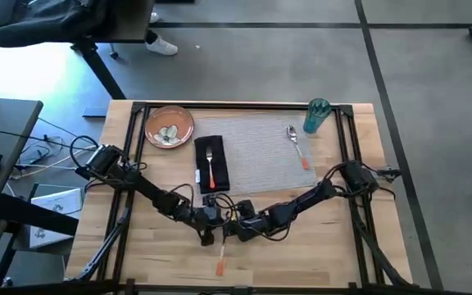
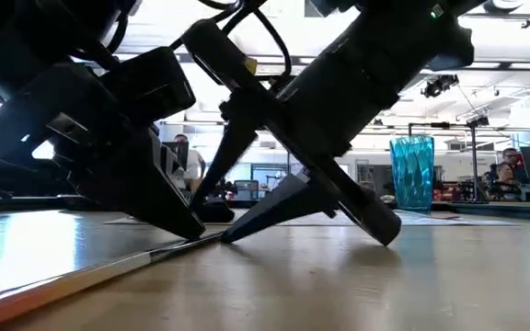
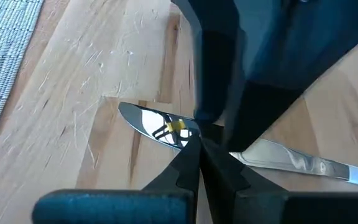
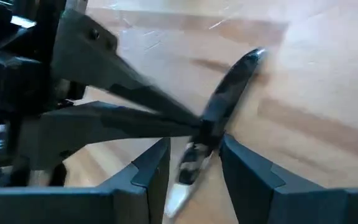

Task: Set table place
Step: Put the orange table knife on the gray table mat beside the orange spoon

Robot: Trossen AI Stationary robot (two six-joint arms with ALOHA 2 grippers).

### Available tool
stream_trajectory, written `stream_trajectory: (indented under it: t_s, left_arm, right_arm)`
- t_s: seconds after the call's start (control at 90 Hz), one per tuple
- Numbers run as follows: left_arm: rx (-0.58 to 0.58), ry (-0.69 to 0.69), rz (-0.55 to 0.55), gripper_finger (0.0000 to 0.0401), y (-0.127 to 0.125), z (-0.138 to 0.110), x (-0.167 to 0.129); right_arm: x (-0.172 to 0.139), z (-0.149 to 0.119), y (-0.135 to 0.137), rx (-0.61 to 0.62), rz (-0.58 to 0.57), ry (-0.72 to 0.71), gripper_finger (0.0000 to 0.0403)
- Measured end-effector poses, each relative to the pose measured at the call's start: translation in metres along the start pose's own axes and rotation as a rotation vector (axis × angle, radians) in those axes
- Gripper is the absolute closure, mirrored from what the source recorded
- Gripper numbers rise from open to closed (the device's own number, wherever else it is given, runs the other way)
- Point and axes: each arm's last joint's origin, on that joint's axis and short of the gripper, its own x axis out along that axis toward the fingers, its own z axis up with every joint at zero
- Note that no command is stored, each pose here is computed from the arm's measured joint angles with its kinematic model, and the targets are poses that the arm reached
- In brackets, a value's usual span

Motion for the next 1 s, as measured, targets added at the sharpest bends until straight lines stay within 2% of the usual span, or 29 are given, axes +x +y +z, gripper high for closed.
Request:
stream_trajectory:
  t_s: [0.3,0.411,0.511,0.633,0.733,0.889,1.0]
  left_arm:
    - [0.001,0.004,-0.006,0.0401,0.0,0.0,0.0]
    - [0.001,0.004,-0.006,0.0401,0.0,0.0,0.0]
    - [0.001,0.003,-0.004,0.0401,0.0,0.0,0.0]
    - [0.001,0.002,-0.002,0.0401,0.0,-0.001,0.0]
    - [0.0,0.002,-0.002,0.0401,0.0,-0.001,0.0]
    - [-0.001,0.0,-0.001,0.0401,0.0,0.0,0.0]
    - [-0.003,-0.007,-0.003,0.0401,0.0,0.0,0.0]
  right_arm:
    - [0.004,0.0,0.002,0.019,0.05,-0.063,0.0277]
    - [0.003,0.0,0.003,-0.046,0.048,-0.02,0.0277]
    - [-0.004,0.002,0.008,-0.163,0.047,0.043,0.0277]
    - [-0.017,0.006,0.009,-0.228,-0.015,0.043,0.0277]
    - [-0.024,0.003,0.008,-0.149,-0.054,0.014,0.0277]
    - [-0.022,-0.007,0.003,0.082,-0.044,-0.065,0.0277]
    - [-0.02,-0.012,0.001,0.174,-0.035,-0.085,0.0277]
